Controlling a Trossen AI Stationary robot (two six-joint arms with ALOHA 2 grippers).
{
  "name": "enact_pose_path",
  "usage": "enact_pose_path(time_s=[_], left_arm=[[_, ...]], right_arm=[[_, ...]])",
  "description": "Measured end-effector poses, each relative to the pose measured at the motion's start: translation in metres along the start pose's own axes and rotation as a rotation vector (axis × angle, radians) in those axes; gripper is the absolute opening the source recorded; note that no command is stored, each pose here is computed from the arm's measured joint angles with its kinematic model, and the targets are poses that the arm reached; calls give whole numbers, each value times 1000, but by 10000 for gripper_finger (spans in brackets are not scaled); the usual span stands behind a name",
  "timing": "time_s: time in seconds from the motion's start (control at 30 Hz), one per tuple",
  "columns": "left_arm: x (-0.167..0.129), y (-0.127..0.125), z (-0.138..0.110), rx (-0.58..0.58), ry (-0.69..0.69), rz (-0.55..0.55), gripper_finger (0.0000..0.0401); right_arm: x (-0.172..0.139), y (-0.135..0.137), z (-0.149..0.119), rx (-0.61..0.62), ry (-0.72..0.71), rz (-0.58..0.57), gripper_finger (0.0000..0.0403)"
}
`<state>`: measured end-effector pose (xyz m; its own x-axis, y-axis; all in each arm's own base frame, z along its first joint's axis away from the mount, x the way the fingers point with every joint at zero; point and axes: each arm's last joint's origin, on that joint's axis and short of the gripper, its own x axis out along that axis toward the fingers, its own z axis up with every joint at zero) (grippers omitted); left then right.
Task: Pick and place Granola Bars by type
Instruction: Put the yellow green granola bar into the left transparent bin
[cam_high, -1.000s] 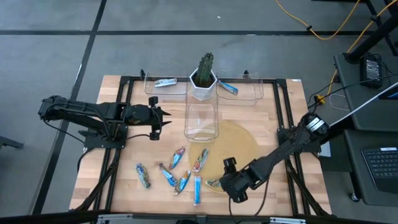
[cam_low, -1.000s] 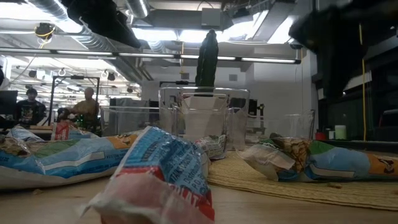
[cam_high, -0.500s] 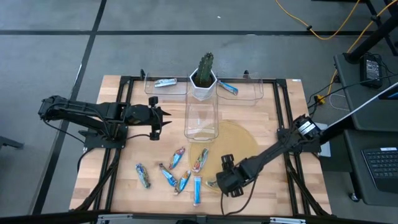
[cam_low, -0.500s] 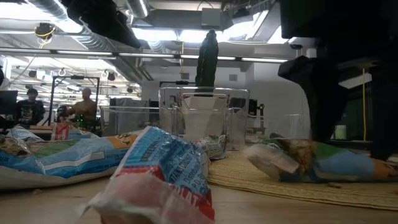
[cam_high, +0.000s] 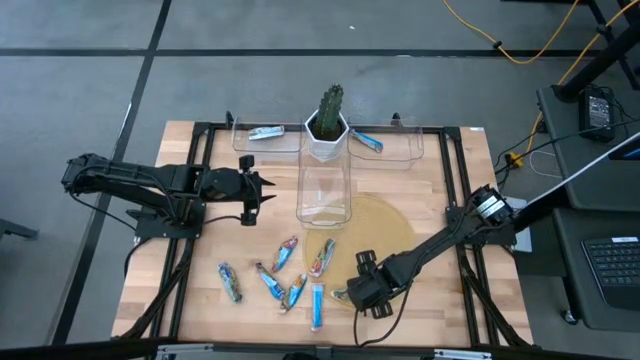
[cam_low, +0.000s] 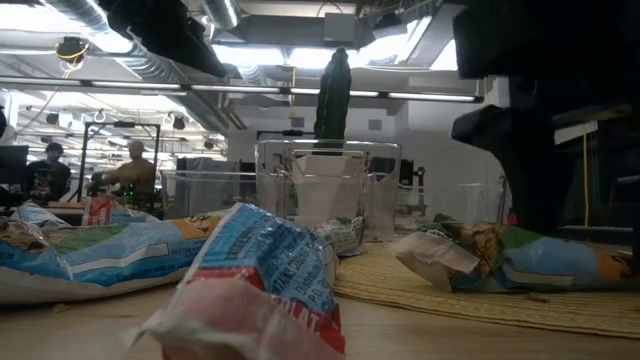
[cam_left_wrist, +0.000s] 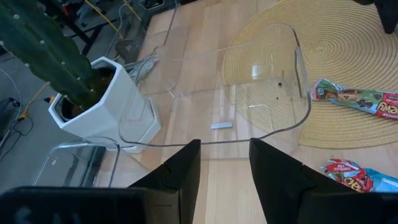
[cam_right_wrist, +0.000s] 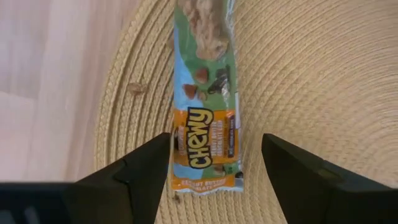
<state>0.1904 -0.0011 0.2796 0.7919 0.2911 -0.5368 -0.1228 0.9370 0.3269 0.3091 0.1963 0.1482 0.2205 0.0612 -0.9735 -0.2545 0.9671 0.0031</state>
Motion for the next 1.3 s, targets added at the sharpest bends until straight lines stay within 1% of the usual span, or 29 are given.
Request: enact_pose_path(time_s=[0.13, 0.37, 0.47, 0.57, 0.83, 0.93, 1.2, 1.3], left_arm=[[0, 0, 0, -1, 0, 0, 130], [0, 0, 0, -1, -1, 0, 130], [0, 0, 0, -2, -1, 0, 130], [0, 0, 0, -2, -1, 0, 130], [0, 0, 0, -2, -1, 0, 130], [0, 0, 0, -2, -1, 0, 130], [0, 0, 0, -2, -1, 0, 130], [0, 0, 0, -2, -1, 0, 130]], right_arm=[[5, 0, -1, -4, 20, -5, 257], [5, -1, -1, -3, 8, -28, 257], [5, -1, 0, -3, 6, -28, 248], [5, -1, 0, -3, 6, -28, 223], [5, -1, 0, -3, 6, -31, 129], [5, -1, 0, -3, 5, -31, 101], [3, -1, -1, -3, 12, -32, 58], [-2, -1, -1, -5, 44, -31, 49]])
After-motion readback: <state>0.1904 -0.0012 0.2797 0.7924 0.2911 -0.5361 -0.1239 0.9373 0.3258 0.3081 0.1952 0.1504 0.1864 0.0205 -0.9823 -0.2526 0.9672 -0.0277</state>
